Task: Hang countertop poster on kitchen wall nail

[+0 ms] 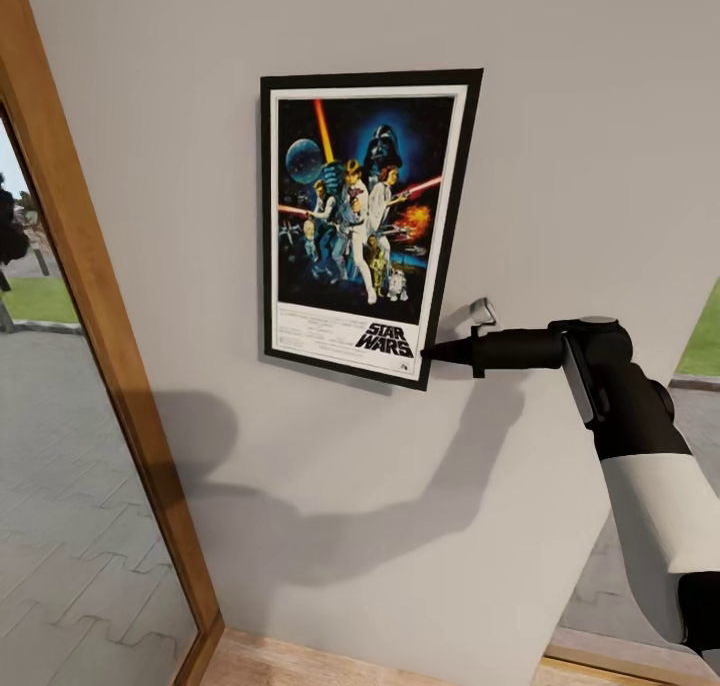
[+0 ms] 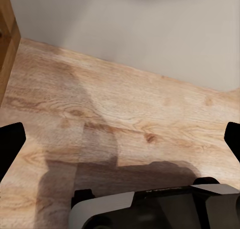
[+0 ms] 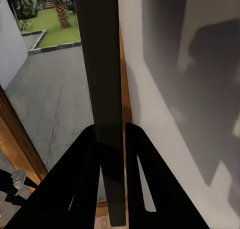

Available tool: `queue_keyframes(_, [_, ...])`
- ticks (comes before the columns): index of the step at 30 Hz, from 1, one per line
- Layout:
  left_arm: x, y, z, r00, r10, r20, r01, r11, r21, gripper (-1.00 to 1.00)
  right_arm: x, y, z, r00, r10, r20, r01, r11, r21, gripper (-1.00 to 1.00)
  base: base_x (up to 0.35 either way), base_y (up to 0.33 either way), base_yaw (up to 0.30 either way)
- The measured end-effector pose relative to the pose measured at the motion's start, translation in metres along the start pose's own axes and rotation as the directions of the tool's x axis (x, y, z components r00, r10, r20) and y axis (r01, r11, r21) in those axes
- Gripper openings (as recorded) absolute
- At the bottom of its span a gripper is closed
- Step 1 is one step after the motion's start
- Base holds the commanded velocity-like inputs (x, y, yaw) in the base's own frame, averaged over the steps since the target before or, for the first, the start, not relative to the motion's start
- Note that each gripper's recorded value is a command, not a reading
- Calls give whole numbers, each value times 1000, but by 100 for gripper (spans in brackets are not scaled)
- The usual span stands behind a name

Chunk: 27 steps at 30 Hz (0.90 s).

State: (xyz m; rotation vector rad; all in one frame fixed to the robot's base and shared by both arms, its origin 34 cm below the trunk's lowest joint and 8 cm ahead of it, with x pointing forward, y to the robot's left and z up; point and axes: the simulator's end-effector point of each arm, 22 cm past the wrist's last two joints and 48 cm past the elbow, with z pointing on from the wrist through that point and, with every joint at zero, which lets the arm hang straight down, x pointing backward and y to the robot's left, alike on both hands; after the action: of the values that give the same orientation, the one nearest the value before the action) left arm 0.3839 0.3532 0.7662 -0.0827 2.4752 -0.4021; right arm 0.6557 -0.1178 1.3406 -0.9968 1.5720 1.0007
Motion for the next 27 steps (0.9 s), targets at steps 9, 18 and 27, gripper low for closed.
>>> queue_keyframes(9, [0,1,0,1000,-3,1,3,1000,-2,100,-2,2,0,1000,2,7,-2,1000,-7,-100,0,0,0])
queue_keyframes(18, [0,1,0,1000,-3,1,3,1000,-2,100,-2,2,0,1000,2,7,-2,1000,-8,-100,0,0,0])
queue_keyframes(27, [0,1,0,1000,-3,1,3,1000,-2,100,-2,2,1,1000,2,7,-1,1000,-8,-100,0,0,0])
